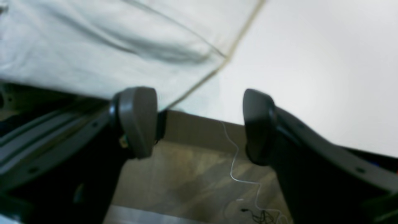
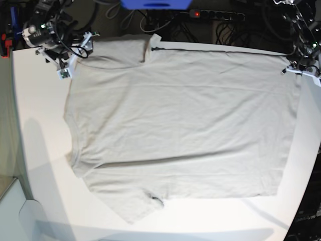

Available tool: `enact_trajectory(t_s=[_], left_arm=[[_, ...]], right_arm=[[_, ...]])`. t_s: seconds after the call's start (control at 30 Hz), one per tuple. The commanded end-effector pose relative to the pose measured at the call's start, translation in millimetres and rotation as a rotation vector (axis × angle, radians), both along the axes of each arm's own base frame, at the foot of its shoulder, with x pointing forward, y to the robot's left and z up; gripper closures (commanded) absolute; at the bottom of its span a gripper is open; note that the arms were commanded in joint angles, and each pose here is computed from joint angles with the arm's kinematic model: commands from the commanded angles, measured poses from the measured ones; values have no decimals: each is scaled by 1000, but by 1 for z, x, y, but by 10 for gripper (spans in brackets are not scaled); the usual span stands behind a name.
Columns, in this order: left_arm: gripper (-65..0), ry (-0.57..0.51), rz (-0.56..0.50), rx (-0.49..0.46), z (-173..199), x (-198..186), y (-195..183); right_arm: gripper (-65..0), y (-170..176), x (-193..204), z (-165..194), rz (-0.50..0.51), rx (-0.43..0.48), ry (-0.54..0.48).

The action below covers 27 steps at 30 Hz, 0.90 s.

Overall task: Layout the t-shirt on the table in an organized manner, then fold the t-shirt properly
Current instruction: 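Grasp the shirt shoulder corners with both grippers and pull them apart, then lift the shirt shoulders with both grippers and pull toward the hem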

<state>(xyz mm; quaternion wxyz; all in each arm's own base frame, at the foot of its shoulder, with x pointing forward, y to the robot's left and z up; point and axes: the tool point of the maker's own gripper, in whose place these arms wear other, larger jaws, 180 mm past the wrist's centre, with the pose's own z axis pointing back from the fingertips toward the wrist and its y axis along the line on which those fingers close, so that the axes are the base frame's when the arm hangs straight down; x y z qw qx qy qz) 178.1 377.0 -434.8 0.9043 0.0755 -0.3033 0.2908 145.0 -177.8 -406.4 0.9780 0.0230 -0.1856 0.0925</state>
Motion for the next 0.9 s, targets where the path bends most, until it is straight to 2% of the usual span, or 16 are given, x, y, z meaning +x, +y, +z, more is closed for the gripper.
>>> enact_trajectory(t_s=[0.0,0.57,0.87], left_arm=[[-4,39,-7,-19,-4,-6,-3],[-4,42,-7,-21,-5,-6,-3],[-4,42,-7,-21,-5,-6,-3]], right_arm=[[-440,2,4,5,8,5,-29],[-440,3,8,4,5,9,-33],[-440,6,1,-9,1,32,7]])
